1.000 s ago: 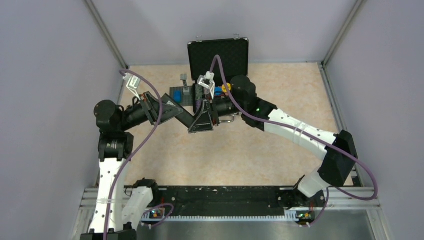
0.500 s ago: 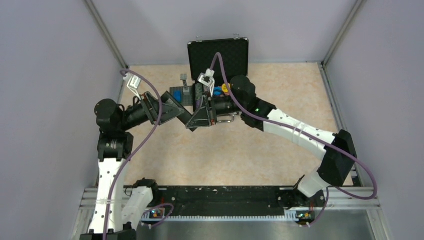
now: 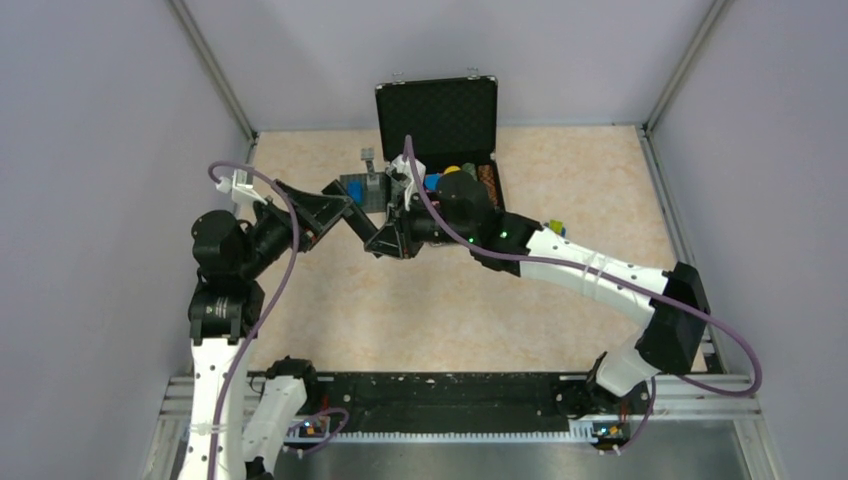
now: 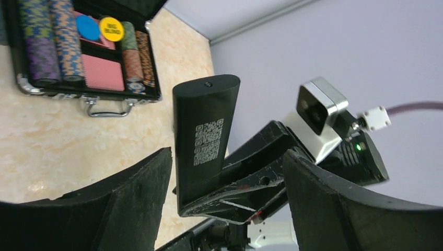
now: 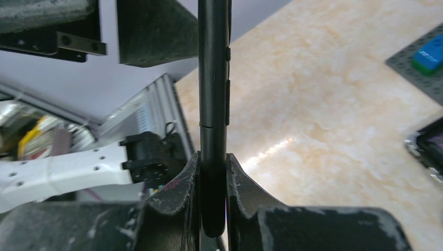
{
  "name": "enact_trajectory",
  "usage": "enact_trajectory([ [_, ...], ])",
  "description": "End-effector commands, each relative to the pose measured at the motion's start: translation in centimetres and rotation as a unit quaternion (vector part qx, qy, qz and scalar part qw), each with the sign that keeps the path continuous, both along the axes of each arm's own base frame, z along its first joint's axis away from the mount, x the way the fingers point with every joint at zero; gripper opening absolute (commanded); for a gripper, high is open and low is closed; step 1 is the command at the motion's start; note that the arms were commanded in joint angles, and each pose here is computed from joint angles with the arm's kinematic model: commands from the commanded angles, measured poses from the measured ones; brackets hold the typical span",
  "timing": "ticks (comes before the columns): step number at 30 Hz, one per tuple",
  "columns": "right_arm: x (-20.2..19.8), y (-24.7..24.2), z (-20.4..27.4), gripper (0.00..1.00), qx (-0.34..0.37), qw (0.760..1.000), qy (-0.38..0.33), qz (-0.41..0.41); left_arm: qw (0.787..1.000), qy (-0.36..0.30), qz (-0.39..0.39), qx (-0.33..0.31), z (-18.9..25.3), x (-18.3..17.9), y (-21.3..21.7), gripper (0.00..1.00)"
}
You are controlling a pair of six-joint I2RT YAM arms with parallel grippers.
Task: Load the batteries into the remote control
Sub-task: Turn over the remote control at the center of the board.
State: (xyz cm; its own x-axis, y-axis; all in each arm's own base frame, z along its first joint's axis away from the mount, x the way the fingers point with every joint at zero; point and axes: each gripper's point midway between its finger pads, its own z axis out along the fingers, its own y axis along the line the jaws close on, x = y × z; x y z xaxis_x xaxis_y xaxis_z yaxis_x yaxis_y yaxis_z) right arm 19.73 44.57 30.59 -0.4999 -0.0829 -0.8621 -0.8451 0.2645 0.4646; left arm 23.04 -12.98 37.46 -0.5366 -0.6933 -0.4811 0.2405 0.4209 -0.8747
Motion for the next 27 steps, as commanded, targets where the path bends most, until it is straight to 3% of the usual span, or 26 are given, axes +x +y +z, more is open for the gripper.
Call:
enact_trajectory([
  [1,2.5,-0.1,1.5,0.0,-0.03,0.993,-0.087,-0.076,0.997,0.027,0.069,0.014,-1.5,1.2,1.7,0.81],
  [14,1.4,1.8,0.0,0.0,-0.076,0.985,-0.137,-0.075,0.994,0.058,0.088,0.034,-4.6,2.2,1.7,0.75],
  [20,0.8,2.2,-0.5,0.0,-0.083,0.985,-0.138,-0.065,0.995,0.061,0.077,0.036,-5.2,2.4,1.3,0.47],
  [22,0.6,2.3,-0.4,0.0,-0.08,0.985,-0.138,-0.061,0.996,0.056,0.06,0.037,-5.4,2.4,0.8,0.47],
  [27,0.4,2.3,-0.7,0.0,-0.084,0.986,-0.135,-0.055,0.996,0.051,0.052,0.046,-6.2,2.5,0.5,0.64],
])
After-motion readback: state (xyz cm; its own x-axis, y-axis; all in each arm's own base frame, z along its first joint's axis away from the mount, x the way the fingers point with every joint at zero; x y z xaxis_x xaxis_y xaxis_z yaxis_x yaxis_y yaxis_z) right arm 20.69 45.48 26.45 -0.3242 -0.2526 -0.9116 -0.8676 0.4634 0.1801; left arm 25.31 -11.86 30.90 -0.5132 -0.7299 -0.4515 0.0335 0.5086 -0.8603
